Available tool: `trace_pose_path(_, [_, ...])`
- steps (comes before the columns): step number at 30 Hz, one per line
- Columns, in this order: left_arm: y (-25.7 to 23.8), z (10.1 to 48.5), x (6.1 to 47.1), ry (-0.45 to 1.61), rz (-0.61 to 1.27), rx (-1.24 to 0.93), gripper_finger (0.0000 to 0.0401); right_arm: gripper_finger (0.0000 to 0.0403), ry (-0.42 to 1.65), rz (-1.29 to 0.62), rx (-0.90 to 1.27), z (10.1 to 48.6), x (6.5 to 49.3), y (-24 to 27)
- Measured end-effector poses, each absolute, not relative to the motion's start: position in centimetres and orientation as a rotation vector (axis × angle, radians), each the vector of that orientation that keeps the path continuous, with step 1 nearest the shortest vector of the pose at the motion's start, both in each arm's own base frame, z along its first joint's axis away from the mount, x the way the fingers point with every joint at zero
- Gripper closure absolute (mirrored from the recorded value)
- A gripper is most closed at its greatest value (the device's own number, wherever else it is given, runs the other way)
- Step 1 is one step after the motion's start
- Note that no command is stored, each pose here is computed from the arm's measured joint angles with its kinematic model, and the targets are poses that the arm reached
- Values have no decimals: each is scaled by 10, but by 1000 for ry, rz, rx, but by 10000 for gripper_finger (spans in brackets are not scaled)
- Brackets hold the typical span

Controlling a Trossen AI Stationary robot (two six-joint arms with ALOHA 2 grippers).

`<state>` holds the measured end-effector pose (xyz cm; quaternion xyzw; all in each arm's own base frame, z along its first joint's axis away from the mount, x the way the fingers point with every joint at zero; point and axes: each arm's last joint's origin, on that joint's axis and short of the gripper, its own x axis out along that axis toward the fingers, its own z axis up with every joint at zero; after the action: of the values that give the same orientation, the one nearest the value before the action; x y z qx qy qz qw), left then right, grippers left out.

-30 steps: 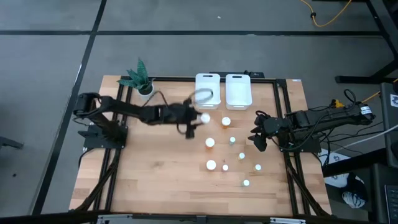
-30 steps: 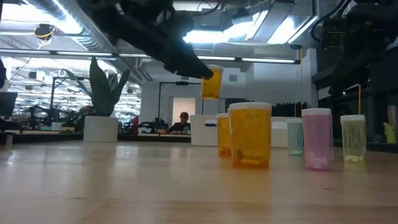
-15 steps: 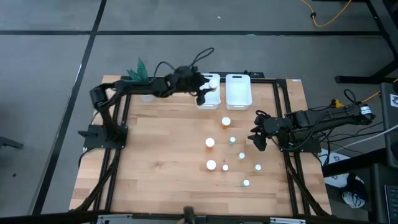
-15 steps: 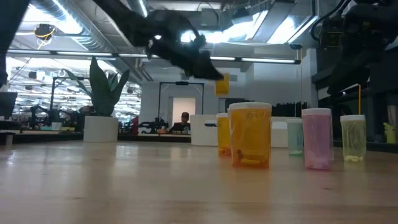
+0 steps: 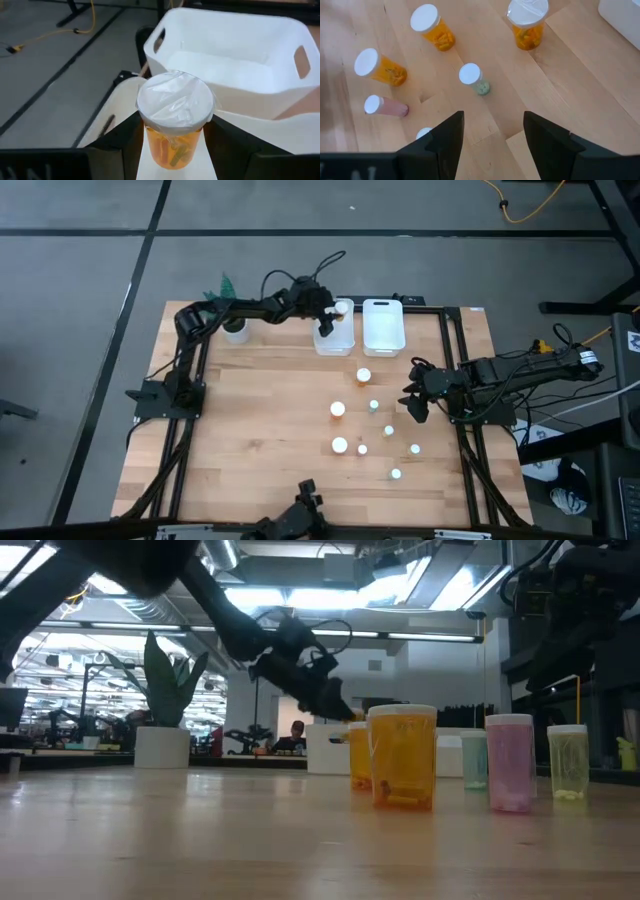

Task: Pick and place medicine bottles into bin by pill shape (circle, oval)
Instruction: Put the big orange capsule bottle into the left white bin

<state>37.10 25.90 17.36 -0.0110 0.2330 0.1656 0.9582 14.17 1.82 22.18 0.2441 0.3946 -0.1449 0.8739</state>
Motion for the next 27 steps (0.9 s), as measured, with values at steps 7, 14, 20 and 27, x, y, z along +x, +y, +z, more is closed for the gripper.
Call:
trace_pose_path(7, [258, 173, 372, 473, 335, -13, 221, 196, 824, -303, 510, 222, 142, 18])
trace_pose_path(14, [258, 172, 372, 486, 344, -16, 221, 196, 824, -303, 510, 222, 142, 18])
trace_pose_path(20, [258, 171, 371, 490, 345, -25, 221, 196, 824, -303, 510, 222, 142, 18])
trace_pose_path(27, [259, 171, 371, 484, 354, -47, 221, 196, 823, -303, 510, 222, 142, 18])
